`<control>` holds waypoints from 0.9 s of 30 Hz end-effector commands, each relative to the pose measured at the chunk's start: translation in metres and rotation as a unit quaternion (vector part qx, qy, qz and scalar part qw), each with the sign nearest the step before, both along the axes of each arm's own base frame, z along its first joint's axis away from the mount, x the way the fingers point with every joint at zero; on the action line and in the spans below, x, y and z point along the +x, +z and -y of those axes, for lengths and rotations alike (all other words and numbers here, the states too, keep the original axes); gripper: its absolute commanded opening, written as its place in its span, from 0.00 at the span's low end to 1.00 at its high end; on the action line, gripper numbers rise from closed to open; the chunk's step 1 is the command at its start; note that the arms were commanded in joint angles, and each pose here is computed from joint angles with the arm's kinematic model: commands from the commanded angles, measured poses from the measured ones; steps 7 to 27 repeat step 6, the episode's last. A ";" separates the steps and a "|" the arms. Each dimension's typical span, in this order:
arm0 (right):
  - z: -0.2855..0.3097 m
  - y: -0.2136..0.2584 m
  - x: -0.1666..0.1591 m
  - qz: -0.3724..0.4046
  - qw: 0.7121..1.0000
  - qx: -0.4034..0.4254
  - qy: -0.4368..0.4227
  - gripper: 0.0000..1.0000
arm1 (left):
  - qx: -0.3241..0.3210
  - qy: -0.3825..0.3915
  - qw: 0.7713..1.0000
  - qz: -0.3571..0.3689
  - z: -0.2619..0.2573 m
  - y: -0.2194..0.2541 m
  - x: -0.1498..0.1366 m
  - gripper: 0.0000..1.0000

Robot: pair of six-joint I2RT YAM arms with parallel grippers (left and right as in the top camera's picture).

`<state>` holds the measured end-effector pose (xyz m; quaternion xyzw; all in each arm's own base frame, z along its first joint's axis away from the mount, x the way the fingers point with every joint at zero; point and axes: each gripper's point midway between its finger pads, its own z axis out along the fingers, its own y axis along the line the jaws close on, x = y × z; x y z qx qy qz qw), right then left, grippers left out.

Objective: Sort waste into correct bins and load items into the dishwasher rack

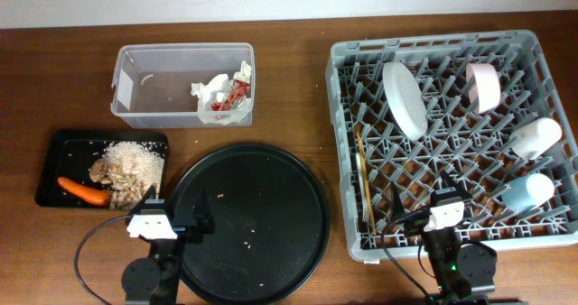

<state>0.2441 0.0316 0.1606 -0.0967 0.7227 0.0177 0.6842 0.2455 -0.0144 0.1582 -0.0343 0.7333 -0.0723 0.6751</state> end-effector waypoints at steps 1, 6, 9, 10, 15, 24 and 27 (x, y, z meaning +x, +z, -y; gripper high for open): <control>-0.004 -0.002 -0.001 -0.001 1.000 -0.003 0.010 0.98 | 0.007 -0.009 1.000 0.000 0.002 -0.002 0.000 0.99; -0.004 -0.002 -0.001 -0.002 1.000 -0.003 0.010 0.98 | 0.007 -0.009 1.000 0.000 0.002 -0.001 0.000 0.99; -0.004 -0.002 -0.001 -0.002 1.000 -0.003 0.010 0.98 | 0.007 -0.009 1.000 0.000 0.002 -0.001 0.000 0.99; -0.004 -0.002 -0.001 -0.002 1.000 -0.003 0.010 0.98 | 0.007 -0.009 1.000 0.000 0.002 -0.001 0.000 0.99; -0.004 -0.002 -0.001 -0.002 1.000 -0.003 0.010 0.98 | 0.007 -0.009 1.000 0.000 0.002 -0.001 0.000 0.99; -0.004 -0.002 -0.001 -0.002 1.000 -0.003 0.010 0.98 | 0.007 -0.009 1.000 0.000 0.002 -0.001 0.000 0.99; -0.004 -0.002 -0.001 -0.002 1.000 -0.003 0.010 0.98 | 0.007 -0.009 1.000 0.000 0.002 -0.001 0.000 0.99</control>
